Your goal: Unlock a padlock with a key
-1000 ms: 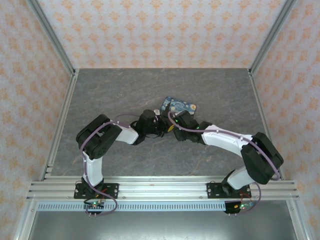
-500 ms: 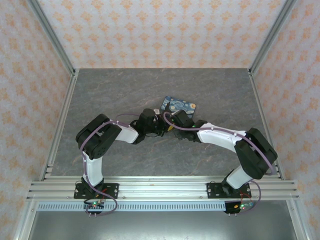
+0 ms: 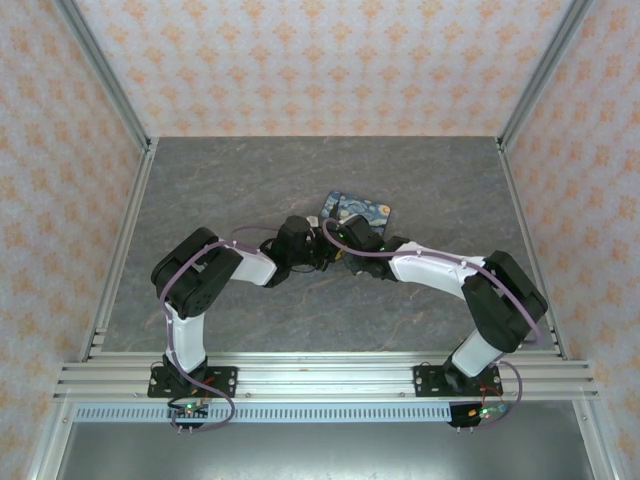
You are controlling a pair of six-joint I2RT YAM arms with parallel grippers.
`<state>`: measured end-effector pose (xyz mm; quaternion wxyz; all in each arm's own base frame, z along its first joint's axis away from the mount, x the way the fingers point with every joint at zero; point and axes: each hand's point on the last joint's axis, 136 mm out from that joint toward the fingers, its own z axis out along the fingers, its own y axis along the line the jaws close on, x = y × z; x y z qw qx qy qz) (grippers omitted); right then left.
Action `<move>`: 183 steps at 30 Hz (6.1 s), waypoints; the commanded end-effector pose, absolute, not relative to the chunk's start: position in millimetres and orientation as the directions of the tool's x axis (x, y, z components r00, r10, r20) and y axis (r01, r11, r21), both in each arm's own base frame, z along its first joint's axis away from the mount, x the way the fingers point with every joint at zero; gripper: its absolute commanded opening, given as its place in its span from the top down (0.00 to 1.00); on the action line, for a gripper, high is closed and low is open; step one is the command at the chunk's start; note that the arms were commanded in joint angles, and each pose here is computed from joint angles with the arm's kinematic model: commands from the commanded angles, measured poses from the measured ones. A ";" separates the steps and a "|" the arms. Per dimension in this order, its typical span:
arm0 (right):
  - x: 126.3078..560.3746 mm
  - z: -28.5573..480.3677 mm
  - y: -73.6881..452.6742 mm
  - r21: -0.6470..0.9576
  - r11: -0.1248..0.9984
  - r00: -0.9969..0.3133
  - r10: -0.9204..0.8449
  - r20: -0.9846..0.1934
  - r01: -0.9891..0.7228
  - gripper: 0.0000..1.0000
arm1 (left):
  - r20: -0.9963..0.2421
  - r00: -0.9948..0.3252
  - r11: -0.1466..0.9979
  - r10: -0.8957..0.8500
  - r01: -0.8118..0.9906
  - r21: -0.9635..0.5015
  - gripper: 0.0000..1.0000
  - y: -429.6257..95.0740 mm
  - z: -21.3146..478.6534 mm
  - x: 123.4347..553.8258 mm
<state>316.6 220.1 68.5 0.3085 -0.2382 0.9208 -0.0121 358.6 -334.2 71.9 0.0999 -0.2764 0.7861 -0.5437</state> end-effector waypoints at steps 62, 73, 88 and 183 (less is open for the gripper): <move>345.0 55.8 201.9 0.598 0.794 -0.803 0.284 -0.523 -0.109 0.48 | -0.281 -0.871 0.766 -0.403 -0.153 -0.624 0.09 -243.5 115.7 397.2; 357.1 40.8 220.8 0.624 0.767 -0.832 0.245 -0.497 -0.147 0.52 | -0.329 -0.916 0.901 -0.231 -0.073 -0.428 0.09 -226.0 102.5 423.7; 349.9 28.6 228.6 0.637 0.754 -0.856 0.217 -0.469 -0.158 0.67 | -0.287 -0.930 0.899 -0.229 -0.088 -0.430 0.09 -234.4 80.9 432.7; 452.0 65.6 137.9 0.839 0.520 -0.649 0.697 -0.307 0.161 1.00 | -0.229 -0.973 1.000 -0.008 -0.004 -0.018 0.32 -201.7 -18.9 360.8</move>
